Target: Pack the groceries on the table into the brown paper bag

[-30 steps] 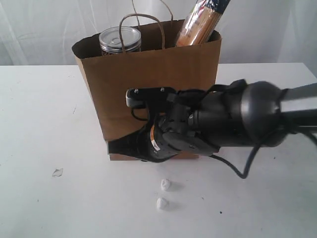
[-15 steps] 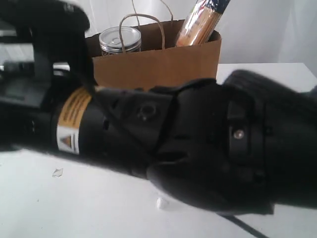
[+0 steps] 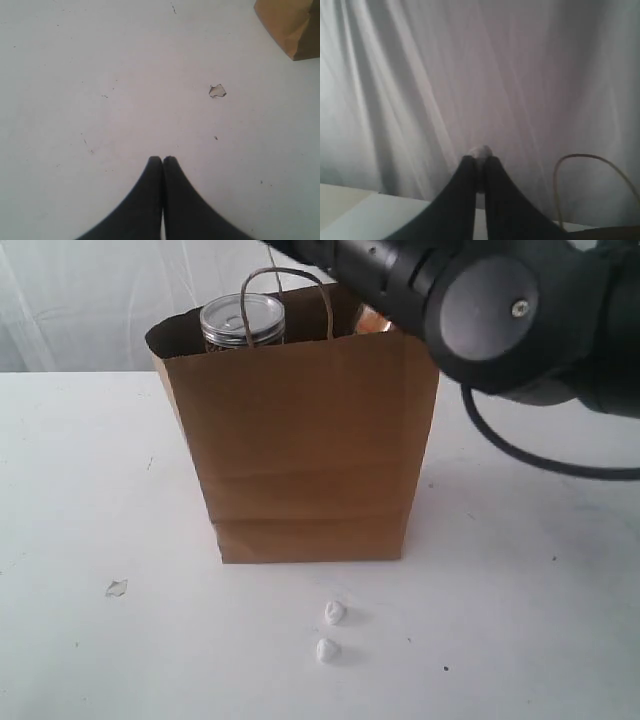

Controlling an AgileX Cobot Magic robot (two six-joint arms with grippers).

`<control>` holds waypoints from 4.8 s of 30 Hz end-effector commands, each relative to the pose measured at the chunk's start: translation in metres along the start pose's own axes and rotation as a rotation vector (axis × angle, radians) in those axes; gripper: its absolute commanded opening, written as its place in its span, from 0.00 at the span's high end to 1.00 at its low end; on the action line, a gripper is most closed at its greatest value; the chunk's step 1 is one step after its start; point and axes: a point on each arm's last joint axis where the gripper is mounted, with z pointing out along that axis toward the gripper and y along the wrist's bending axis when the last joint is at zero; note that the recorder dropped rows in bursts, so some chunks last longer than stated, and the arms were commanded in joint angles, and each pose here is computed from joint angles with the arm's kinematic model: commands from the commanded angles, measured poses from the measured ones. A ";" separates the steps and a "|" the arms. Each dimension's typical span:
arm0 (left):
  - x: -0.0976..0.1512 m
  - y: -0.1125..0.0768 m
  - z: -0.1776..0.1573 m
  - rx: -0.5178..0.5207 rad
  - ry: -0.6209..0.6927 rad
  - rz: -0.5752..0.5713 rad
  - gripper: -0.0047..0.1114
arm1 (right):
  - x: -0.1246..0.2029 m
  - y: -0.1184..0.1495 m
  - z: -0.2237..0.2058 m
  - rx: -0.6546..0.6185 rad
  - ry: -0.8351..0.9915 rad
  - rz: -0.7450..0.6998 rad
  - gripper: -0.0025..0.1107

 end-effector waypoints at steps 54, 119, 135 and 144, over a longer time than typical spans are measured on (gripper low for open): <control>0.003 0.000 0.001 0.003 0.011 -0.007 0.96 | 0.018 -0.246 -0.110 0.562 0.874 -0.088 0.98; 0.003 0.000 0.001 0.003 0.011 -0.007 0.96 | 0.224 -0.029 -0.063 0.107 1.363 -0.323 0.71; 0.003 0.000 0.001 0.003 0.011 -0.007 0.96 | 0.229 -0.035 -0.061 0.212 1.353 -0.288 0.84; 0.003 0.000 0.001 0.003 0.011 -0.007 0.96 | 0.206 -0.035 -0.061 0.198 1.303 -0.372 0.98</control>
